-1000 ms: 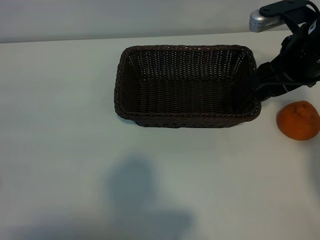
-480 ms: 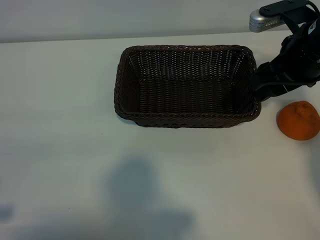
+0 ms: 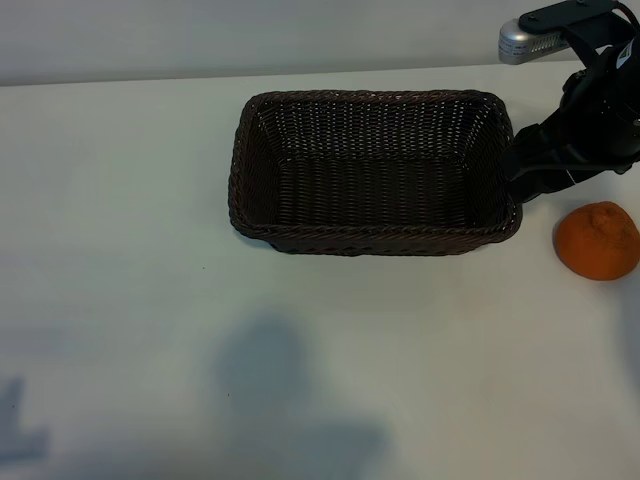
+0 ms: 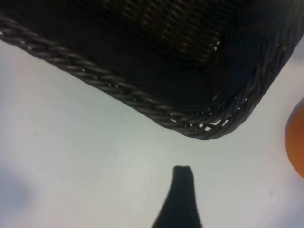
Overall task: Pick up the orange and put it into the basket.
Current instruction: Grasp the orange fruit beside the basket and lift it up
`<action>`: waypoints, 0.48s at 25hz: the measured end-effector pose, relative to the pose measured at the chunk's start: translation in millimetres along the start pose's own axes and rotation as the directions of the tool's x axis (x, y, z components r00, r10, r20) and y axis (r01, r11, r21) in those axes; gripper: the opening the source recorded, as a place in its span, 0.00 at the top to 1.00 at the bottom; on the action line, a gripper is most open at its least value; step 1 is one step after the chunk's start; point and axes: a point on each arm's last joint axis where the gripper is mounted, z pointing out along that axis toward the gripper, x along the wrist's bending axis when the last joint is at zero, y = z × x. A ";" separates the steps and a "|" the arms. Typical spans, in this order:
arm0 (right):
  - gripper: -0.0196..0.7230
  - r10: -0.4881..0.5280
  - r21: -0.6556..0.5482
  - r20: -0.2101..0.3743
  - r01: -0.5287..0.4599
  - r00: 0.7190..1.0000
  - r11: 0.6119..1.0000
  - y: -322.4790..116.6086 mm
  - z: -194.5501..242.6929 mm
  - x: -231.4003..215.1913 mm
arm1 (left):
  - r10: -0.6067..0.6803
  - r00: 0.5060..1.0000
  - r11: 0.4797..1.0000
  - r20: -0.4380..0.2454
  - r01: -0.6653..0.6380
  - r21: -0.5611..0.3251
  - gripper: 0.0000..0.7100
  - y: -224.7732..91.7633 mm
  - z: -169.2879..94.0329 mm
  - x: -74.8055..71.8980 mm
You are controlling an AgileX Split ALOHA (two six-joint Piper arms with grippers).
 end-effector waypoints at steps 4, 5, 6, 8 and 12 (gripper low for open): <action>0.17 0.001 0.000 0.000 -0.001 1.000 1.000 0.0 0.0 0.0 | 0.025 1.000 0.999 0.002 -0.025 0.027 0.16 -5.2 6.8 -0.1; 0.17 0.001 0.000 0.000 -0.001 1.000 1.000 0.0 0.0 0.0 | 0.027 1.000 0.999 0.002 -0.027 0.035 0.16 -7.8 9.1 -0.1; 0.17 0.001 0.000 0.000 -0.001 1.000 1.000 0.0 0.0 0.0 | 0.028 1.000 0.999 0.003 -0.028 0.039 0.16 -10.1 10.5 -0.2; 0.17 0.001 0.000 0.000 -0.001 1.000 1.000 0.0 0.0 0.0 | 0.029 1.000 0.998 0.006 -0.029 0.050 0.16 -16.1 14.7 -0.5; 0.17 0.001 0.000 0.000 -0.001 1.000 1.000 0.0 0.0 0.0 | 0.028 1.000 0.998 0.009 -0.029 0.064 0.16 -28.7 21.0 -0.8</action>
